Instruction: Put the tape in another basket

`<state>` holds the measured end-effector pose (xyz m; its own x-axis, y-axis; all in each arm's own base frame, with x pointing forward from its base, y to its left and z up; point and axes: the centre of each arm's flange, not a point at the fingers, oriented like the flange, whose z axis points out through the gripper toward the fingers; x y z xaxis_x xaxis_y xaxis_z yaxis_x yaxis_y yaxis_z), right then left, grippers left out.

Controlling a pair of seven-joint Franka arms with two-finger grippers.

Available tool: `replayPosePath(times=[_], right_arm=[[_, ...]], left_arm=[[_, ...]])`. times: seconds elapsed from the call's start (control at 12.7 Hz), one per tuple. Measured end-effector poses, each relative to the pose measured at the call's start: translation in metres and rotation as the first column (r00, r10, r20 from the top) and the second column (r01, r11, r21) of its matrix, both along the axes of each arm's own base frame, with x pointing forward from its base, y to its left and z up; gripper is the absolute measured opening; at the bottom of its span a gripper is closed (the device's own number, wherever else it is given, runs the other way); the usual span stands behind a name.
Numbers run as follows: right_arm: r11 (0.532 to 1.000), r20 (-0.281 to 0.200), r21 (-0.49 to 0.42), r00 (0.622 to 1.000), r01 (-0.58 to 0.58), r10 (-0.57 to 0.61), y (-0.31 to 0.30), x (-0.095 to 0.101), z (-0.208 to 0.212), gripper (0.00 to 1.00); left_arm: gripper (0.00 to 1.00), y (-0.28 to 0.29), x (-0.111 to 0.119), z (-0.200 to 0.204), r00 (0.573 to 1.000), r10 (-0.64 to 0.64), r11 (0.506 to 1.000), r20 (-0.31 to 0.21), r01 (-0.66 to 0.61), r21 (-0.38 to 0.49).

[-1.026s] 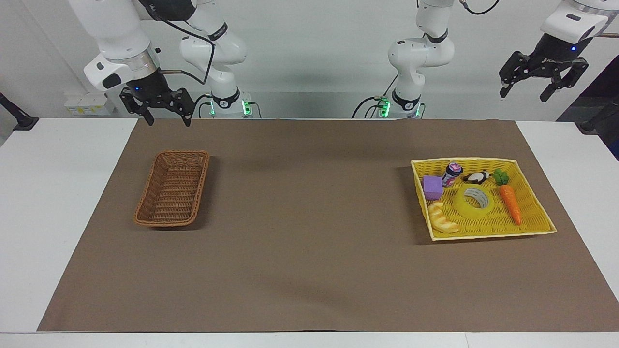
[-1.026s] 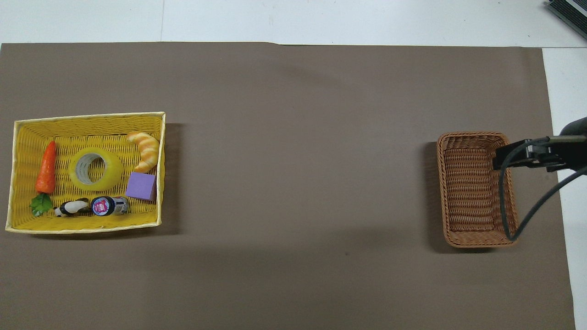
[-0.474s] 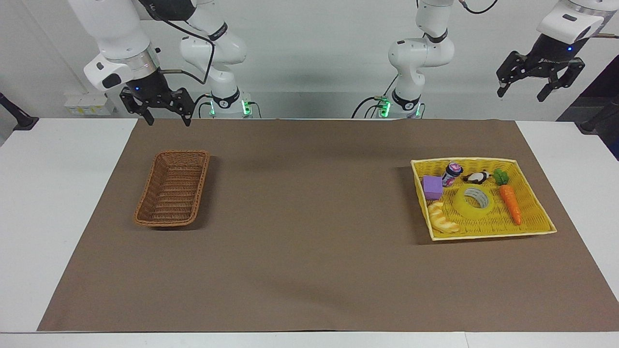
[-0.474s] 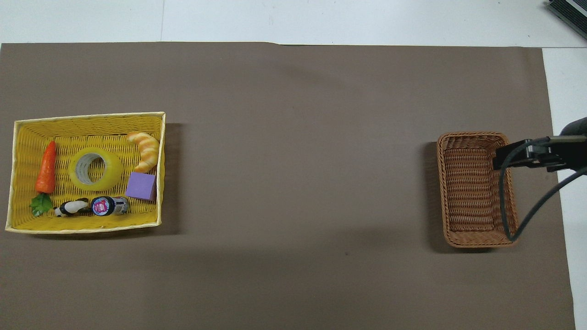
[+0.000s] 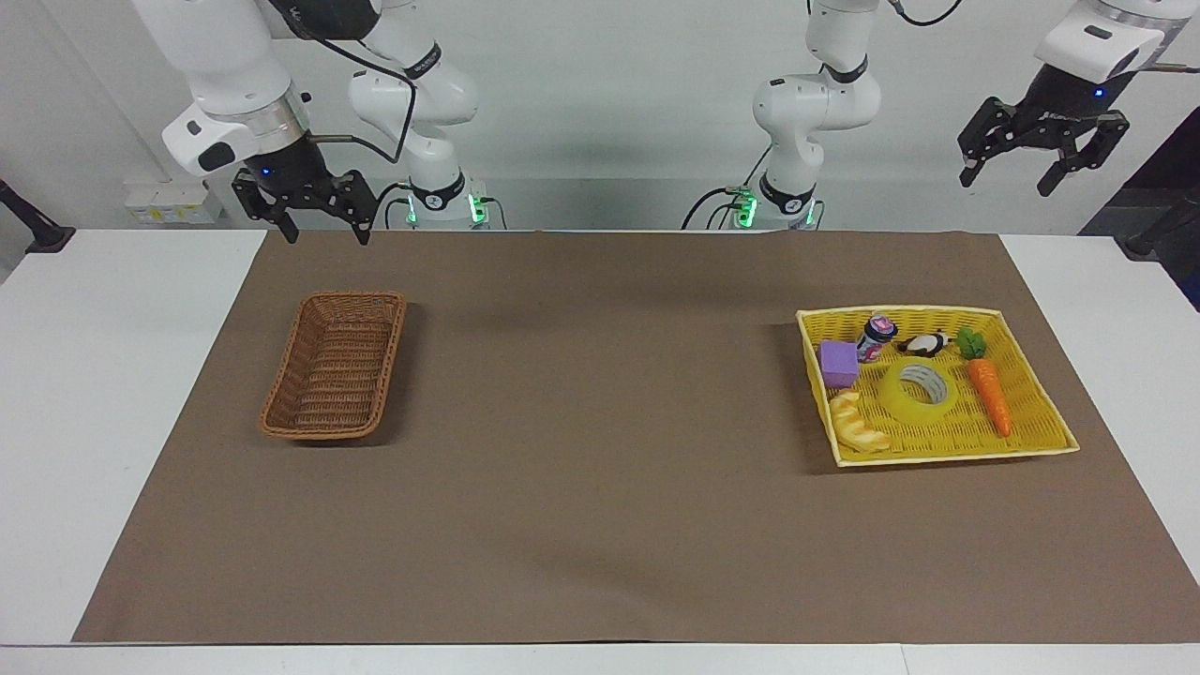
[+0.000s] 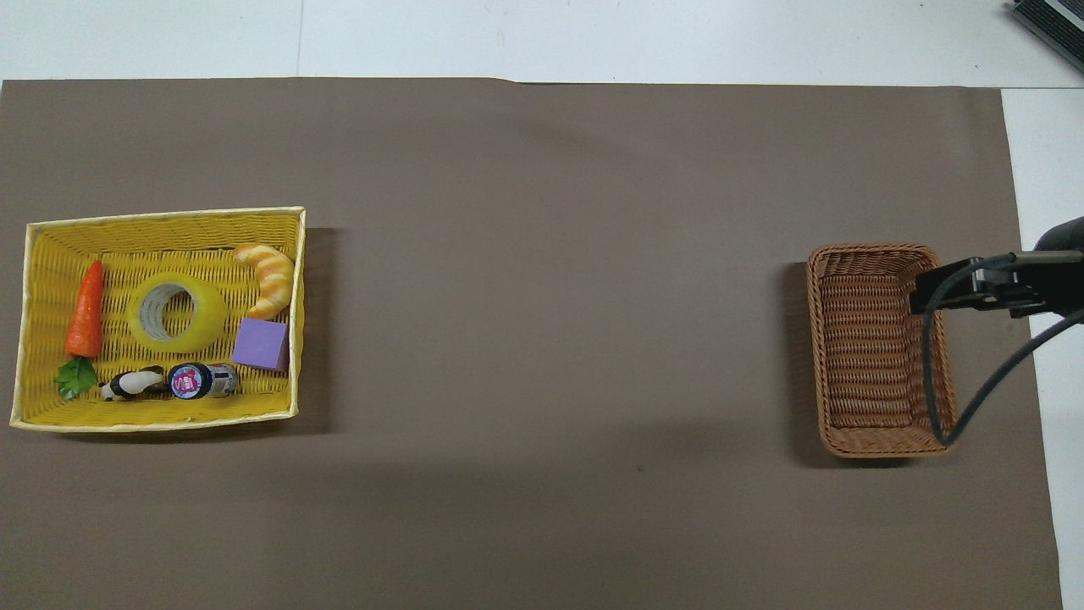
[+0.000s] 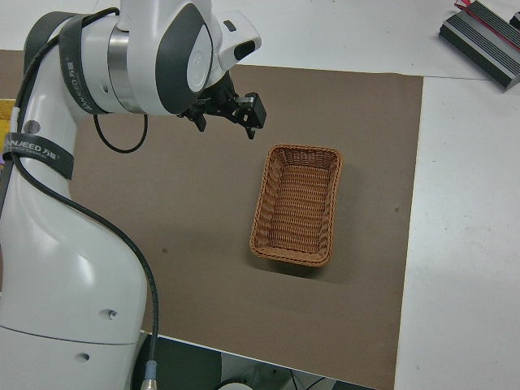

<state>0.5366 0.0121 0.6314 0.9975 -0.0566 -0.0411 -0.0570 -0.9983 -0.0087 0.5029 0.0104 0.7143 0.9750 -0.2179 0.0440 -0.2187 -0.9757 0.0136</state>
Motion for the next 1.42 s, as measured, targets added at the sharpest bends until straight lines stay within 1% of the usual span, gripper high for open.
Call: replayPosePath(times=[0.24,0.39,0.63,0.95,1.03,1.18,1.42], right_arm=[[1.000,0.000,0.000,1.000,0.000,0.000,0.000,0.000,0.000,1.00],[1.000,0.000,0.000,1.000,0.000,0.000,0.000,0.000,0.000,1.00],[1.000,0.001,0.000,1.000,0.000,0.000,0.000,0.000,0.000,1.00],[1.000,0.001,0.000,1.000,0.000,0.000,0.000,0.000,0.000,1.00],[1.000,0.001,0.000,1.000,0.000,0.000,0.000,0.000,0.000,1.00],[1.000,0.001,0.000,1.000,0.000,0.000,0.000,0.000,0.000,1.00],[1.000,0.001,0.000,1.000,0.003,-0.003,-0.001,0.000,0.000,1.00]], left_arm=[[1.00,0.005,0.001,-0.007,1.000,0.009,1.000,-0.010,-0.009,-0.001],[1.00,0.008,0.010,-0.025,1.000,0.016,1.000,0.004,-0.016,-0.001],[1.00,0.035,0.026,-0.083,1.000,0.000,1.000,0.004,0.000,0.001],[1.00,0.068,0.036,-0.166,1.000,0.015,1.000,0.024,-0.015,0.006],[1.00,0.071,0.037,-0.182,1.000,0.021,1.000,0.023,-0.021,0.006],[1.00,0.076,0.042,-0.210,1.000,0.030,1.000,0.003,-0.030,0.005],[1.00,0.080,0.057,-0.256,0.999,0.035,0.999,-0.006,-0.035,0.007]])
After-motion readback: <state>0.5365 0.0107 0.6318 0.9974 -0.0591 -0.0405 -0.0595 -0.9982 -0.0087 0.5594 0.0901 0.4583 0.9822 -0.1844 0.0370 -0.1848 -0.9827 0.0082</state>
